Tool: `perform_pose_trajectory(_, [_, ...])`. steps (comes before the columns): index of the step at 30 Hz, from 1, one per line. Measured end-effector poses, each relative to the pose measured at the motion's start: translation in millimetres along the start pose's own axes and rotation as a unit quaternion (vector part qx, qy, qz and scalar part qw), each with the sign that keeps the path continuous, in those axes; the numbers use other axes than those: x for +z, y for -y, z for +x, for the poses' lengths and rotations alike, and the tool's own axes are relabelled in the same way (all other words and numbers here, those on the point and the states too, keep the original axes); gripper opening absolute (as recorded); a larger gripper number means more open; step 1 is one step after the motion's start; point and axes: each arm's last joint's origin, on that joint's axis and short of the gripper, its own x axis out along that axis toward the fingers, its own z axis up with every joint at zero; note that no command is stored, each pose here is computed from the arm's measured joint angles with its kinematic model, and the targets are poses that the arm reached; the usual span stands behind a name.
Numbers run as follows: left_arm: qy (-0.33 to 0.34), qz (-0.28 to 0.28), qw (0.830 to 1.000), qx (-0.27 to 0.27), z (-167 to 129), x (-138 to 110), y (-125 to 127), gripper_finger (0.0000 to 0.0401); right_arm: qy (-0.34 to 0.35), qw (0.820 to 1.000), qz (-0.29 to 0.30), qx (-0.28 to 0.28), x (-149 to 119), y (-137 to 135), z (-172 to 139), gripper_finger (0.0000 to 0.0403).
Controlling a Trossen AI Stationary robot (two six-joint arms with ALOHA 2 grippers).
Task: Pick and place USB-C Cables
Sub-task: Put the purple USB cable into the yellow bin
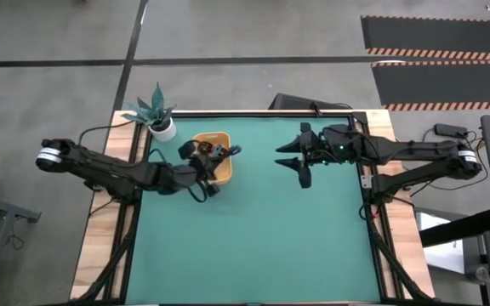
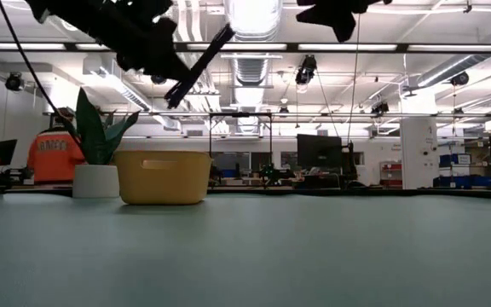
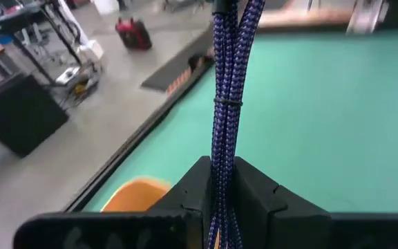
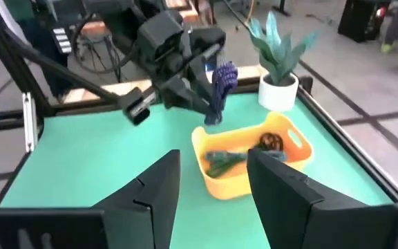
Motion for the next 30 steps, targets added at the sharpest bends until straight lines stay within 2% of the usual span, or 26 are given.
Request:
perform_pose_trajectory(4, [-0.066,0.055,0.996,0.014,-2,-6,-9,0.0028,-0.021,1.000,0.001,-0.002,-3,0,-5,0.0160])
perform_pose_trajectory(9, [-0.155,0.126,0.979,0.033,-3,-14,-22,0.0028,-0.039,0.999,0.002,-0.002,-9,0,-5,0.0160])
perform_pose_trajectory(13, [-0.205,0.148,0.966,0.048,-4,-20,-32,0.0028,-0.055,0.998,0.003,-0.003,-15,1,-3,0.0160])
perform_pose_trajectory(15, [-0.217,0.116,0.967,0.061,-3,-19,-36,0.0028,-0.061,0.998,0.011,-0.004,-18,1,-3,0.0160])
perform_pose_trajectory(23, [-0.209,-0.084,0.971,0.074,-1,-4,-42,0.0028,-0.089,0.996,0.024,-0.008,-25,2,-3,0.0160])
perform_pose_trajectory(28, [-0.212,-0.167,0.961,0.062,-1,-1,-40,0.0028,-0.109,0.994,0.030,-0.007,-36,1,-1,0.0160])
perform_pose_trajectory(30, [-0.214,-0.181,0.958,0.059,-1,-1,-40,0.0028,-0.110,0.994,0.027,-0.002,-43,-1,1,0.0160])
